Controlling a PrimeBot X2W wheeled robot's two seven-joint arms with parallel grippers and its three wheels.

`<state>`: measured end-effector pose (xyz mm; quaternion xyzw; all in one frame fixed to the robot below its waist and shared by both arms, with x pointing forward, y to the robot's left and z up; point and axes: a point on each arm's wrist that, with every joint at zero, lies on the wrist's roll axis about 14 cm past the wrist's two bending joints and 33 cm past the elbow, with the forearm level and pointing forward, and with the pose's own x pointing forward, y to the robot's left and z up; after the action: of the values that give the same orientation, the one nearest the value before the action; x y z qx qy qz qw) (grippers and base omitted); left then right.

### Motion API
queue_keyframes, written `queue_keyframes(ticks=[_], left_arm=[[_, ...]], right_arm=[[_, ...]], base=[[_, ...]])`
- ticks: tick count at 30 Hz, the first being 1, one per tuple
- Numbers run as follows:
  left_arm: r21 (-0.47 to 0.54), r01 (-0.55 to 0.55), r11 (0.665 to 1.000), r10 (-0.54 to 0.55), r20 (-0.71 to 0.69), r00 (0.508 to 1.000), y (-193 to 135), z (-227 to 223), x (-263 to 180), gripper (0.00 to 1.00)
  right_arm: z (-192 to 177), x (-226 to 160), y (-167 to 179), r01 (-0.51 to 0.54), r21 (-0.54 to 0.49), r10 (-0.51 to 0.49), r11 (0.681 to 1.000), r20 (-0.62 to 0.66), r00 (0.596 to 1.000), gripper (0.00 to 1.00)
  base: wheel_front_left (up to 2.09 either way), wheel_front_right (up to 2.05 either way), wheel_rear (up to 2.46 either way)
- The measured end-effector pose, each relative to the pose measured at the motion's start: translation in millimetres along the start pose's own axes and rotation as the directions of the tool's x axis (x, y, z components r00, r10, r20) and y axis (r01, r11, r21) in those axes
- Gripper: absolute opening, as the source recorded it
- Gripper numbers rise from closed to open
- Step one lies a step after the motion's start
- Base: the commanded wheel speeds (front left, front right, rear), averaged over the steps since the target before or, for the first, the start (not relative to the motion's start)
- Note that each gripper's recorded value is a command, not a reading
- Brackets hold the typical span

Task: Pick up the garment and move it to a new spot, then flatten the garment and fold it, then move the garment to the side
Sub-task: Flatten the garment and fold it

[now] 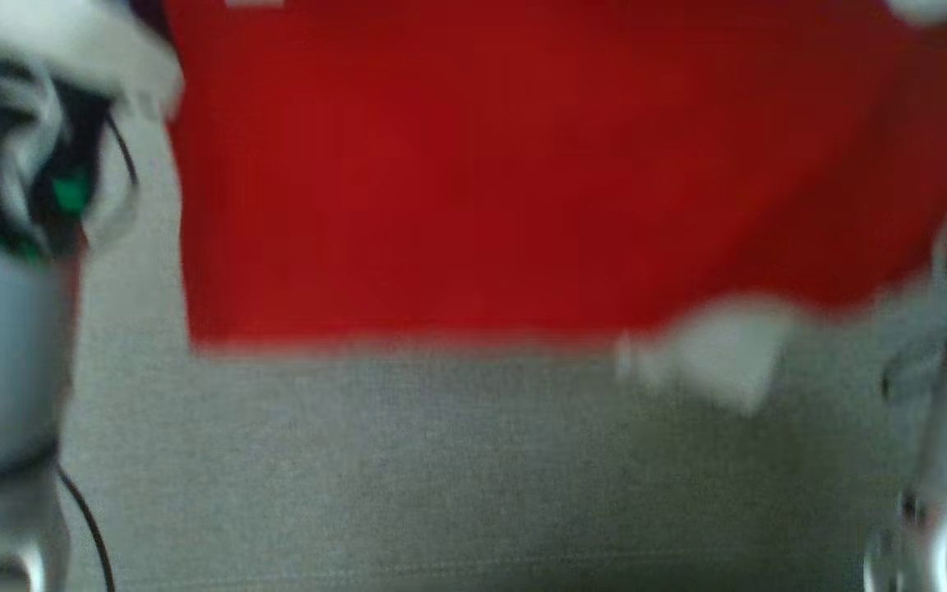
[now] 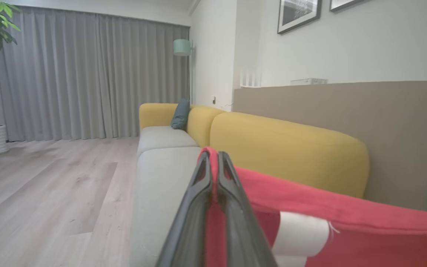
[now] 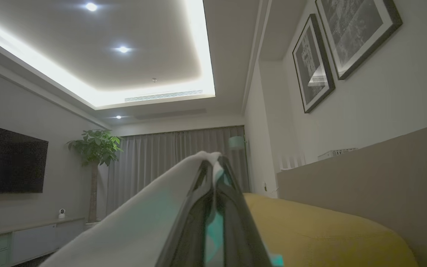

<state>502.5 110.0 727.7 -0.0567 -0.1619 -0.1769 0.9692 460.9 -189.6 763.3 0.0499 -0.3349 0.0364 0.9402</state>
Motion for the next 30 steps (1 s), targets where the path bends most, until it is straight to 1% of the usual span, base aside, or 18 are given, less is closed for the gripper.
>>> queue_keyframes(ticks=[3, 7, 10, 13, 14, 16, 19, 22, 24, 25, 27, 30], left_arm=[[0.056, -0.032, 0.998, 0.032, 0.008, 0.999, 19.2, -4.9, 39.9, 0.0], [0.138, -0.082, 0.987, 0.071, 0.081, 0.994, 42.5, 0.6, 88.6, 0.0], [0.193, -0.095, 0.977, 0.063, 0.166, 0.984, 49.5, 5.4, 115.2, 0.0], [0.197, -0.101, 0.975, 0.053, 0.236, 0.97, 54.2, -0.7, 135.9, 0.0], [0.189, -0.101, 0.977, 0.054, 0.24, 0.969, 57.2, -10.1, 141.2, 0.0], [0.172, -0.105, 0.98, 0.07, 0.198, 0.978, 66.1, -47.2, 148.3, 0.0], [0.137, -0.116, 0.984, 0.109, 0.06, 0.992, 81.9, -129.4, 144.4, 0.0], [0.08, -0.124, 0.989, 0.133, -0.124, 0.983, 89.6, -223.3, 117.8, 0.0], [0.033, -0.137, 0.99, 0.141, -0.232, 0.963, 89.4, -274.4, 93.0, 0.0], [0.011, -0.147, 0.989, 0.144, -0.269, 0.952, 88.7, -291.7, 82.2, 0.0], [-0.026, -0.173, 0.985, 0.158, -0.301, 0.94, 88.7, -307.0, 66.7, 0.0], [-0.065, -0.196, 0.978, 0.173, -0.261, 0.95, 92.9, -292.7, 59.9, 0.0]], right_arm=[[-15.2, 42.1, 7.1, -0.027, -0.013, 0.027, 1.0, 0.028, 0.999, 0.0], [-22.5, 89.5, 4.2, -0.031, -0.032, 0.034, 0.999, 0.104, 0.994, 0.0], [-32.7, 109.7, -3.2, -0.026, -0.046, 0.031, 0.999, 0.104, 0.994, 0.0], [-59.2, 116.3, -5.8, -0.043, -0.027, 0.044, 0.999, 0.056, 0.997, 0.0], [-74.8, 114.4, -5.5, -0.05, -0.019, 0.05, 0.999, 0.024, 0.998, 0.0], [-111.6, 104.7, -3.2, -0.066, -0.002, 0.066, 0.998, -0.052, 0.996, 0.0], [-170.6, 77.8, -2.8, -0.079, 0.015, 0.08, 0.997, -0.173, 0.982, 0.0], [-236.9, 27.3, -11.4, -0.046, 0.042, 0.057, 0.998, -0.333, 0.941, 0.0], [-269.6, -8.9, -18.6, -0.01, 0.056, 0.032, 0.998, -0.421, 0.906, 0.0], [-279.9, -23.2, -20.7, 0.004, 0.06, 0.024, 0.998, -0.45, 0.893, 0.0], [-288.9, -40.9, -20.9, 0.023, 0.073, 0.015, 0.997, -0.475, 0.88, 0.0], [-283.4, -48.2, -14.6, 0.027, 0.094, 0.02, 0.995, -0.462, 0.887, 0.0]], base=[[0.0, 0.0, 0.0], [0.0, 0.0, 0.0], [0.0, 0.0, 0.0], [0.0, 0.0, 0.0], [0.0, 0.0, 0.0], [0.0, 0.0, 0.0], [0.0, 0.0, 0.0], [0.0, 0.0, 0.0], [0.0, 0.0, 0.0], [0.0, 0.0, 0.0], [0.0, 0.0, 0.0], [0.0, 0.0, 0.0]])
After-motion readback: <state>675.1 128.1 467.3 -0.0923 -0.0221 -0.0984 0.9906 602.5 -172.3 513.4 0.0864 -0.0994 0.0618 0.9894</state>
